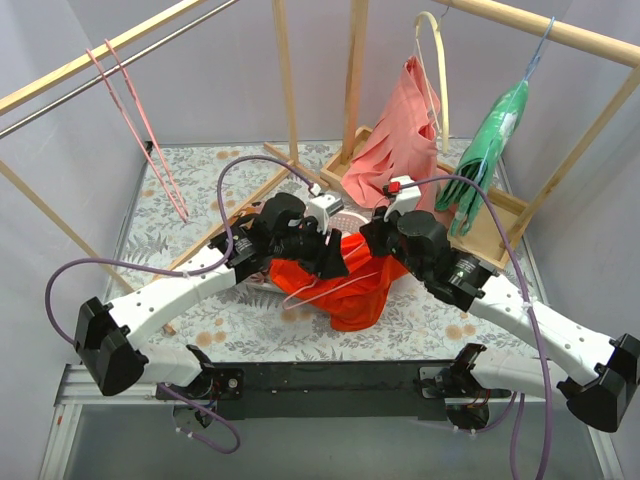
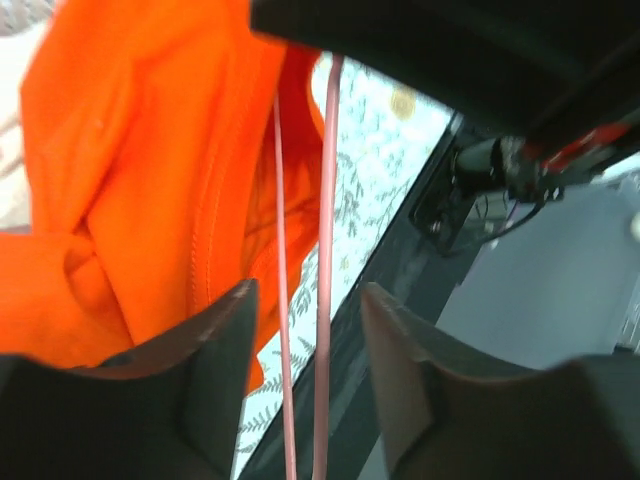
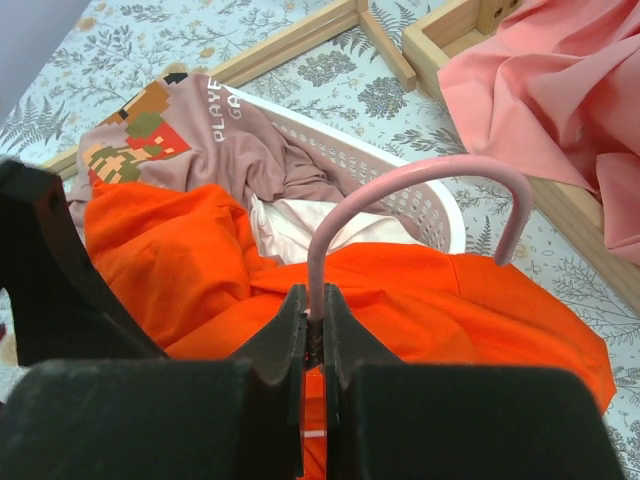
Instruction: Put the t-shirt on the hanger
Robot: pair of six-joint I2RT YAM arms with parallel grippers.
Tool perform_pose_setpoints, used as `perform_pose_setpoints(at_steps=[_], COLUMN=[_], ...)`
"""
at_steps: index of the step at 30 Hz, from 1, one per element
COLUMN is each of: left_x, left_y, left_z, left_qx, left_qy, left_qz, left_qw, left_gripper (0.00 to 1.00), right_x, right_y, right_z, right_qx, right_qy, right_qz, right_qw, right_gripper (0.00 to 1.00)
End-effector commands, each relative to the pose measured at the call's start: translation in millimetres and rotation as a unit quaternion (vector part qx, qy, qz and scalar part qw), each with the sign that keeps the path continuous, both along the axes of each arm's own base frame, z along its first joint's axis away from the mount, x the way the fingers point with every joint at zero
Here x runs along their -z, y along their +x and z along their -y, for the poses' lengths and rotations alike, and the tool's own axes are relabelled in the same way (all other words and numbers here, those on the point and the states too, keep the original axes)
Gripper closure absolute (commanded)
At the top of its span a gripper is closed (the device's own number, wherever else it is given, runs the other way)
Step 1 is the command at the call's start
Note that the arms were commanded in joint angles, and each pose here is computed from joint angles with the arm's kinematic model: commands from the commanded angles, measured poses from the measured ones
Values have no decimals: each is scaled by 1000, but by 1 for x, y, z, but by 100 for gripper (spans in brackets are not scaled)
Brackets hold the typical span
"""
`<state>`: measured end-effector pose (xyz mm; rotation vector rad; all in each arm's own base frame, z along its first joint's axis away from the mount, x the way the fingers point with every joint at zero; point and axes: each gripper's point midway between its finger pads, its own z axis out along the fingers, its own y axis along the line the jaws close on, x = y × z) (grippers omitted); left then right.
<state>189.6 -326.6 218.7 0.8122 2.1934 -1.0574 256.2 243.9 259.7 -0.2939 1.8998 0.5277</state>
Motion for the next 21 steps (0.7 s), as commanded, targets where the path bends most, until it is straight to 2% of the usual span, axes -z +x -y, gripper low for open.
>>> perform_pose_setpoints(at_steps=[1, 2, 3, 6, 8, 13, 16, 21], left_x=[-46, -58, -61, -65, -52, -13, 8, 19], left_y=[16, 19, 20, 25, 22, -14, -31, -33], left_z=[2, 0, -4, -27, -50, -84, -87, -75], left_qx=[-79, -97, -113, -178, -214, -208, -189, -186], left_qy=[-43, -50, -49, -27, 11, 113, 148, 170], left_qz=[-8, -6, -13, -41, -79, -144, -179, -178], left_qw=[996, 994, 992, 983, 974, 961, 954, 951], left_gripper=[50, 41, 40, 40, 41, 50, 51, 49], right_x=[-26, -25, -24, -18, -18, -13, -11, -11], right_y=[0, -2, -3, -7, -10, -17, -19, -20], right_z=[1, 2, 3, 9, 12, 15, 16, 18], right_qx=[-4, -7, -7, -7, -10, -18, -20, -20], right_qy=[38, 36, 36, 34, 37, 43, 45, 45], right_qz=[50, 52, 52, 55, 59, 58, 57, 58], right_qw=[998, 998, 998, 998, 998, 997, 997, 997], right_gripper=[99, 99, 99, 99, 99, 99, 99, 99])
